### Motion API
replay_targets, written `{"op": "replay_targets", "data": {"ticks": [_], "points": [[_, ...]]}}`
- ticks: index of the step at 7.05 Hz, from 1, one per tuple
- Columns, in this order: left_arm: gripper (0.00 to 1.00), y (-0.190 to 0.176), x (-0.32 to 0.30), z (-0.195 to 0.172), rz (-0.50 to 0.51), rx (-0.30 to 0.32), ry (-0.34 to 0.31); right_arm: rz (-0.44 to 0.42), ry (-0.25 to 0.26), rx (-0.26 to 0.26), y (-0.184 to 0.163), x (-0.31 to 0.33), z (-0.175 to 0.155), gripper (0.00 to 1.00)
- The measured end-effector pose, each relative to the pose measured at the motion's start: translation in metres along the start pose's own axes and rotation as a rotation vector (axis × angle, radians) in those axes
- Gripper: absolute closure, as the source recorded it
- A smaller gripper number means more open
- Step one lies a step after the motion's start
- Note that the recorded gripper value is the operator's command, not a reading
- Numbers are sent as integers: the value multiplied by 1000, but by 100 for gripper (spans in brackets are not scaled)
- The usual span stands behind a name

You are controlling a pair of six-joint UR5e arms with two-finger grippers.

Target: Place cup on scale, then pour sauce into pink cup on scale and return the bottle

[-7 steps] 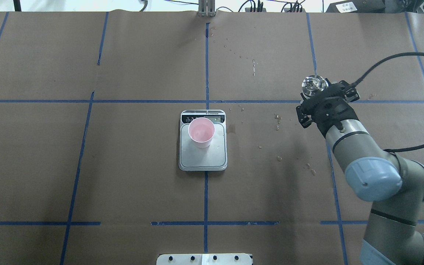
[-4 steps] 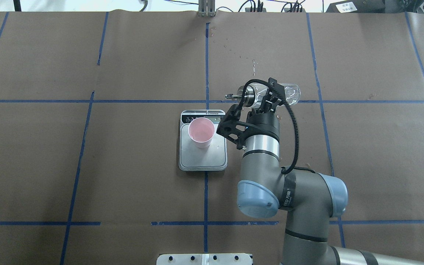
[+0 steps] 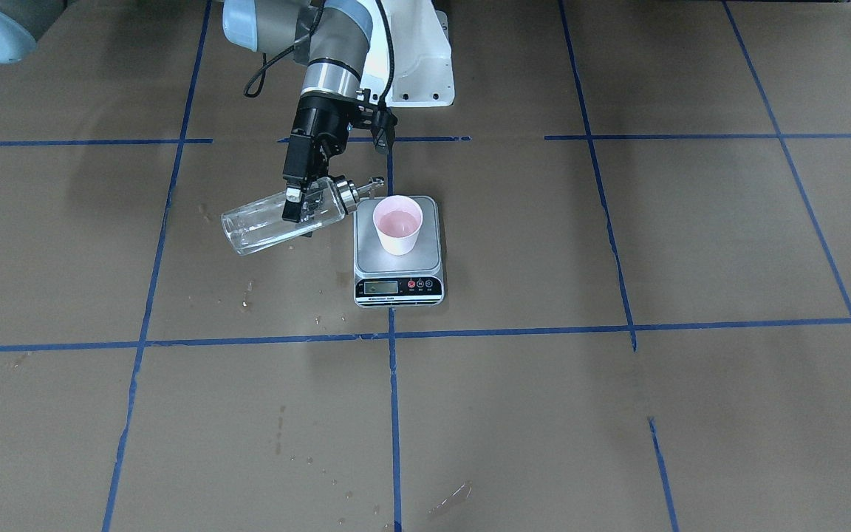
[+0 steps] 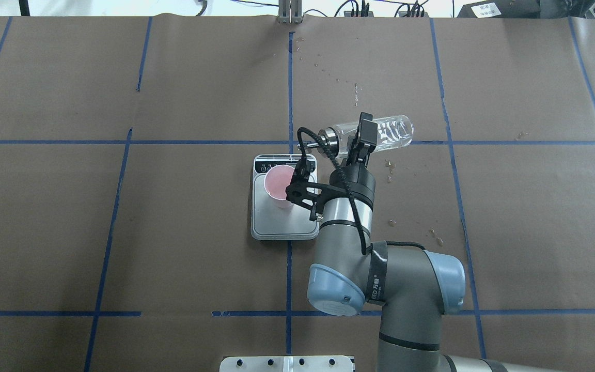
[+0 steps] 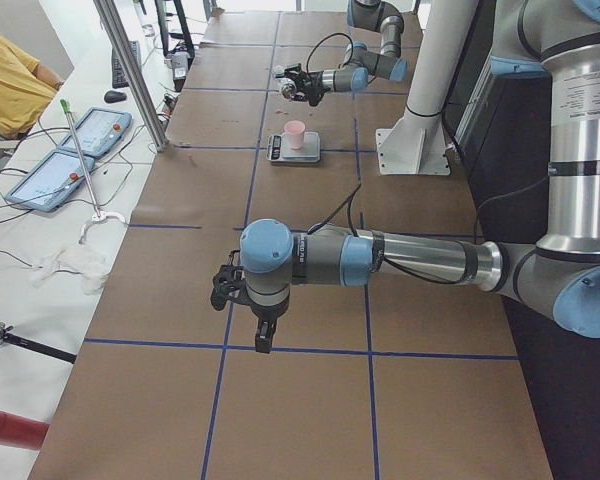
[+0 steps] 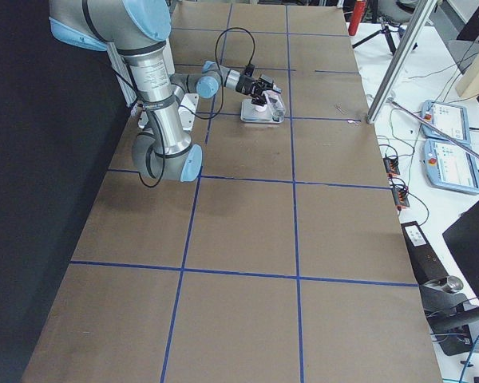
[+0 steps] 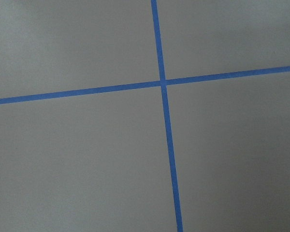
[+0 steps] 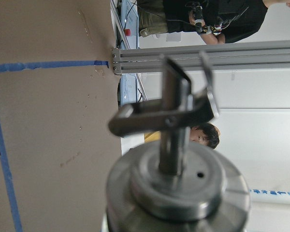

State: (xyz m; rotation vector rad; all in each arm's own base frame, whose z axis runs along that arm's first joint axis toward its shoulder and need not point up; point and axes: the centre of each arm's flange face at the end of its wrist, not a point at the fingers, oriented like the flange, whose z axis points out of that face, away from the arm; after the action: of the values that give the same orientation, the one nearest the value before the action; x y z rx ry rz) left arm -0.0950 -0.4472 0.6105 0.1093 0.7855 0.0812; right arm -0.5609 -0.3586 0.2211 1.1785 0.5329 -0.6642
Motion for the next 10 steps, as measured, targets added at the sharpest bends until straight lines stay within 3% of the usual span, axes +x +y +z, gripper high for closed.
{"op": "replay_targets", "data": {"ticks": [2,7,8,10], "points": [[0,0,0,0,-1,-1,0,-72,65,-2,-12,-19,7,100],[0,0,-1,1,-1,-2,-1,-392,223,-2,-10,-23,7,100],[0,0,0,1,-1,-2,0,-464,250,-9,-9,-23,8,100],[0,0,0,1,0,-2,0,-527,279,-17,-5,-24,9,100]]}}
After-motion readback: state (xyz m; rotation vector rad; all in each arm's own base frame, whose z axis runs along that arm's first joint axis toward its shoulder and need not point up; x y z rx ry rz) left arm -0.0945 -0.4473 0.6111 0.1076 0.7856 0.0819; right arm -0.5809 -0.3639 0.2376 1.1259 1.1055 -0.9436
